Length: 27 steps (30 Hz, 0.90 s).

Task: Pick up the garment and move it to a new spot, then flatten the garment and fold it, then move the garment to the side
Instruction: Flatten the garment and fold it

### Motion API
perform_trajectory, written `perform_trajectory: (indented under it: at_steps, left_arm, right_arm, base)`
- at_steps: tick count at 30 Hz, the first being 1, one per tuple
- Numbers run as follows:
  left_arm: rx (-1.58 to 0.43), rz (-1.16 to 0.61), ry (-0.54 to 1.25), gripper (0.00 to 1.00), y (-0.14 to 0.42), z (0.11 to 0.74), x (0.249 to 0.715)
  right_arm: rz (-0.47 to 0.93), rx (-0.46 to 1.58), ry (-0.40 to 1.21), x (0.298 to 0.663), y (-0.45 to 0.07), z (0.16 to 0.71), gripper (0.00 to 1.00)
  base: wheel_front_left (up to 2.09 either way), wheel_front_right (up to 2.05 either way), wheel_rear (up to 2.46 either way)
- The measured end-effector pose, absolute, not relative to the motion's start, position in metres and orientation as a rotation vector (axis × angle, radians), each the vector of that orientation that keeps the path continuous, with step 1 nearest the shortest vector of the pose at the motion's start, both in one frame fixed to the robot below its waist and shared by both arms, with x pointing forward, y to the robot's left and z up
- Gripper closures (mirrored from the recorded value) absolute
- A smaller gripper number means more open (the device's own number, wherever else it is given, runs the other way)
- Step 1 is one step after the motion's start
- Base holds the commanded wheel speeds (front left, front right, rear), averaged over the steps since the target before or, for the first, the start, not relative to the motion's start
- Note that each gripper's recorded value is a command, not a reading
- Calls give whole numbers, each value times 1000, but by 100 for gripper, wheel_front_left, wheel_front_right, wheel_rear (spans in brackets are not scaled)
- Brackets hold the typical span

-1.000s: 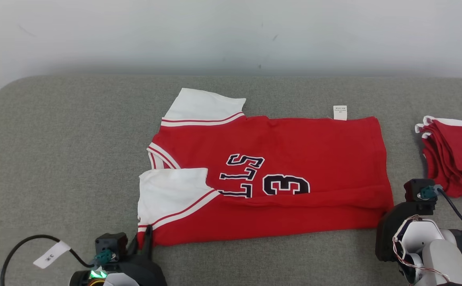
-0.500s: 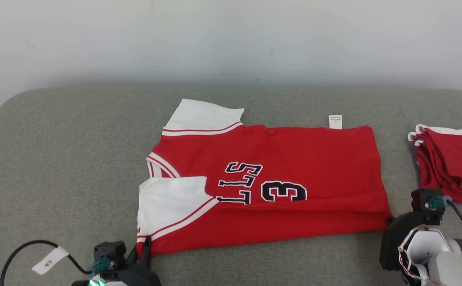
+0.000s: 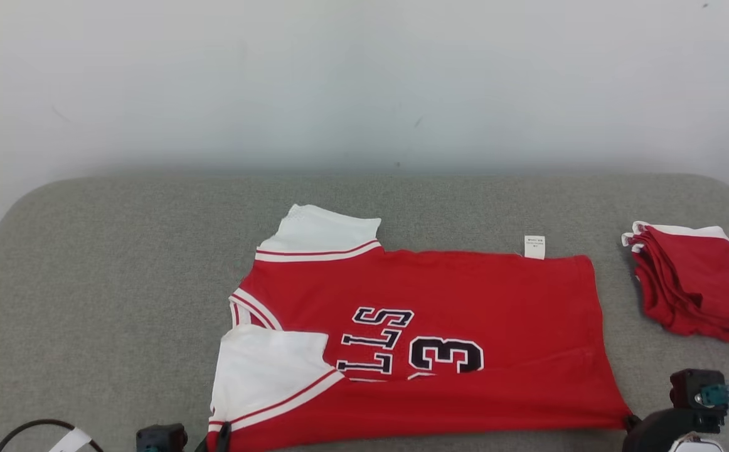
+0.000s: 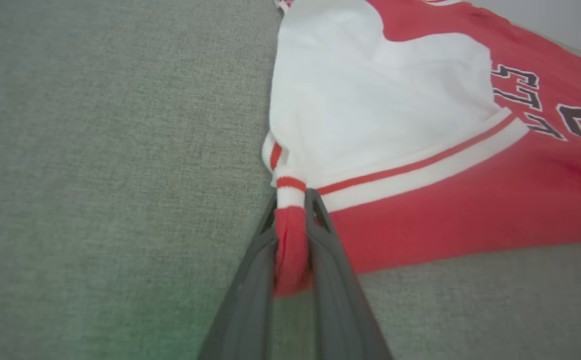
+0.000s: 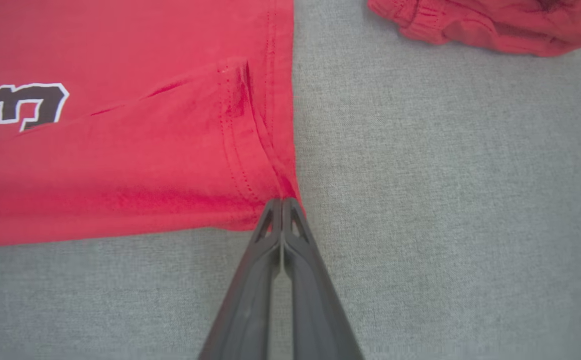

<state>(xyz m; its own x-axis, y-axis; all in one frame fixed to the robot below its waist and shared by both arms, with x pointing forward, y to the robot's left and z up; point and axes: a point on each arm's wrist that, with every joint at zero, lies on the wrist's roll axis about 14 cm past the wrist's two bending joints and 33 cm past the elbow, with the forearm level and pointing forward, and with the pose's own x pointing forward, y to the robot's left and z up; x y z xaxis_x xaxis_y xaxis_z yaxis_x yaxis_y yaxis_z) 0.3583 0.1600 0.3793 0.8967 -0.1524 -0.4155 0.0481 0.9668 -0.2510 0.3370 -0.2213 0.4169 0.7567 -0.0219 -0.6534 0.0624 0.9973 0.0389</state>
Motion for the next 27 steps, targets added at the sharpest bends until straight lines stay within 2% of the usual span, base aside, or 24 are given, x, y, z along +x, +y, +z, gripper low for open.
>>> perform_trajectory:
  at_steps: [11,21,22,23,24,27]
  left_arm:
    - [-211,-119,493,100,162,366,325]
    - [-215,-111,533,100,160,361,300]
    - [-215,-113,531,85,159,362,299]
    - [-212,-107,524,55,160,364,299]
    - [-208,-102,512,0,161,367,301]
    - [-187,-87,471,0,166,377,306]
  right_arm:
    - [-70,112,797,284,-227,404,100]
    - [-59,135,863,263,-223,388,100]
    - [-59,131,857,264,-223,388,58]
    - [-63,132,849,265,-224,389,0]
    - [-63,135,845,266,-224,390,0]
    - [-59,138,812,271,-223,394,0]
  base:
    - [0,0,0]
    - [0,0,0]
    - [0,0,0]
    - [0,0,0]
    - [0,0,0]
    - [0,0,0]
